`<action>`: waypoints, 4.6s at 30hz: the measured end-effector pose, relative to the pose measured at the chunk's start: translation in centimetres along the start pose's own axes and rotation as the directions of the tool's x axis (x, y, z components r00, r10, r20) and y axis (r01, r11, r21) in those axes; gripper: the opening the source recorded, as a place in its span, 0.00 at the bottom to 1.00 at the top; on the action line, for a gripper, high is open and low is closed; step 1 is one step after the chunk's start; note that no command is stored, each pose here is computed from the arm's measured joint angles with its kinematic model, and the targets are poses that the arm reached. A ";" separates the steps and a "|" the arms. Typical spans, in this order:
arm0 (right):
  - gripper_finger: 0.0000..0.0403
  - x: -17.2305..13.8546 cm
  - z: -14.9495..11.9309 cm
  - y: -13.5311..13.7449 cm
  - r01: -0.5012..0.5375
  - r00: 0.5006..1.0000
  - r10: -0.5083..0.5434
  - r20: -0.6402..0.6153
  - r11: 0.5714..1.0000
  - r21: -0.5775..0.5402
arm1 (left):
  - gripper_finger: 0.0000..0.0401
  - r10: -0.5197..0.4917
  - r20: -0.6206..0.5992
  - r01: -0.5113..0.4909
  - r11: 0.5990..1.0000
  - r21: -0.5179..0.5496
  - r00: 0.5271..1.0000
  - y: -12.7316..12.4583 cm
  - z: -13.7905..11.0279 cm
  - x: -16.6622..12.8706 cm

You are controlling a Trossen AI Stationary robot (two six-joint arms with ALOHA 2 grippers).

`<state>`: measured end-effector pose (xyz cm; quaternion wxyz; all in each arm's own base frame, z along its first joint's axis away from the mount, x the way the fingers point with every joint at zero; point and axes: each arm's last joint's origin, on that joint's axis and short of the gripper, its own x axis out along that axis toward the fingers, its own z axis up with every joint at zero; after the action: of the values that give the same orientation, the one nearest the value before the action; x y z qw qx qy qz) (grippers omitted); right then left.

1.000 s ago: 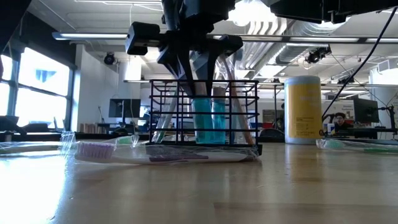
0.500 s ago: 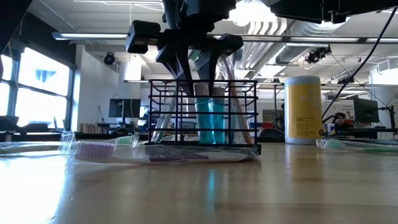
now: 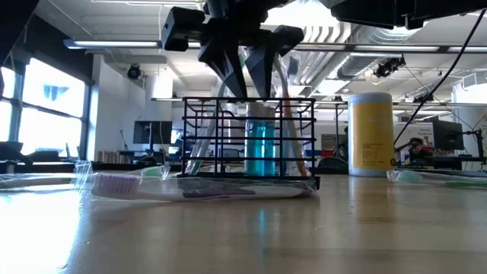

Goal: Pick & Place toothbrushing station
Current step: Put the green toothbrush into the black wire organizer

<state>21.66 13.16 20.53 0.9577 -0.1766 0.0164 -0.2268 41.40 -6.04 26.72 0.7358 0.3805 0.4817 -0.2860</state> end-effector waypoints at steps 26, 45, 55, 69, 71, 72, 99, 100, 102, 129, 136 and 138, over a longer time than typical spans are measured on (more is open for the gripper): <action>0.56 0.0 0.0 0.0 0.000 1.000 0.000 0.000 1.000 0.000 | 0.36 0.073 -0.040 -0.071 0.997 0.037 0.997 -0.4 1.6 -2.0; 0.56 -0.6 0.4 -0.2 0.109 0.993 -0.109 -0.052 0.994 -0.013 | 0.36 -0.021 -0.048 -0.009 0.831 -0.555 0.999 -3.9 3.8 -13.5; 0.56 -5.0 6.0 -2.1 0.221 0.970 -0.209 -0.127 0.971 0.092 | 0.36 -0.017 0.041 0.040 0.745 -0.666 0.999 -4.5 2.5 -16.8; 0.56 -5.2 8.9 -4.5 -0.049 0.990 0.018 0.138 0.972 0.231 | 0.36 0.233 -0.156 -0.266 0.574 -0.774 0.960 -9.1 -4.2 -19.3; 0.56 -4.8 9.1 -4.1 -0.185 0.957 0.134 0.259 0.965 0.184 | 0.36 0.255 -0.123 -0.256 0.597 -0.760 0.959 -9.9 -5.0 -17.7; 0.56 -4.4 9.2 -4.0 -0.215 0.946 0.163 0.280 0.962 0.167 | 0.36 0.265 -0.107 -0.253 0.610 -0.751 0.958 -10.3 -5.4 -17.0; 0.56 0.7 2.2 -10.9 0.317 0.366 0.213 -0.906 0.887 0.337 | 0.36 0.682 0.302 -0.159 0.526 -0.835 0.666 -18.3 -13.8 -8.0; 0.56 0.6 2.1 -10.9 0.340 0.350 0.207 -0.914 0.881 0.330 | 0.36 0.687 0.308 -0.164 0.530 -0.832 0.658 -18.3 -13.8 -7.6; 0.56 0.4 1.7 -10.9 0.342 0.321 0.200 -0.925 0.887 0.311 | 0.36 0.688 0.309 -0.177 0.539 -0.823 0.657 -18.4 -13.9 -7.0; 0.56 1.6 -10.1 -13.9 0.330 0.091 0.344 -0.934 0.875 0.354 | 0.36 0.696 0.311 -0.236 0.571 -0.786 0.647 -18.2 -13.6 -6.3; 0.56 0.9 -12.4 -13.2 0.351 0.051 0.323 -0.945 0.880 0.320 | 0.36 0.670 0.292 -0.262 0.597 -0.758 0.683 -18.0 -13.2 -5.1; 0.56 1.1 -12.9 -13.0 0.348 0.039 0.312 -0.949 0.886 0.305 | 0.36 0.675 0.297 -0.262 0.596 -0.759 0.675 -17.8 -13.0 -4.9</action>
<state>15.61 -2.44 12.98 0.6790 0.2648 0.6188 -0.2932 19.21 -4.65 22.99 0.9758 0.1109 0.1873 0.0220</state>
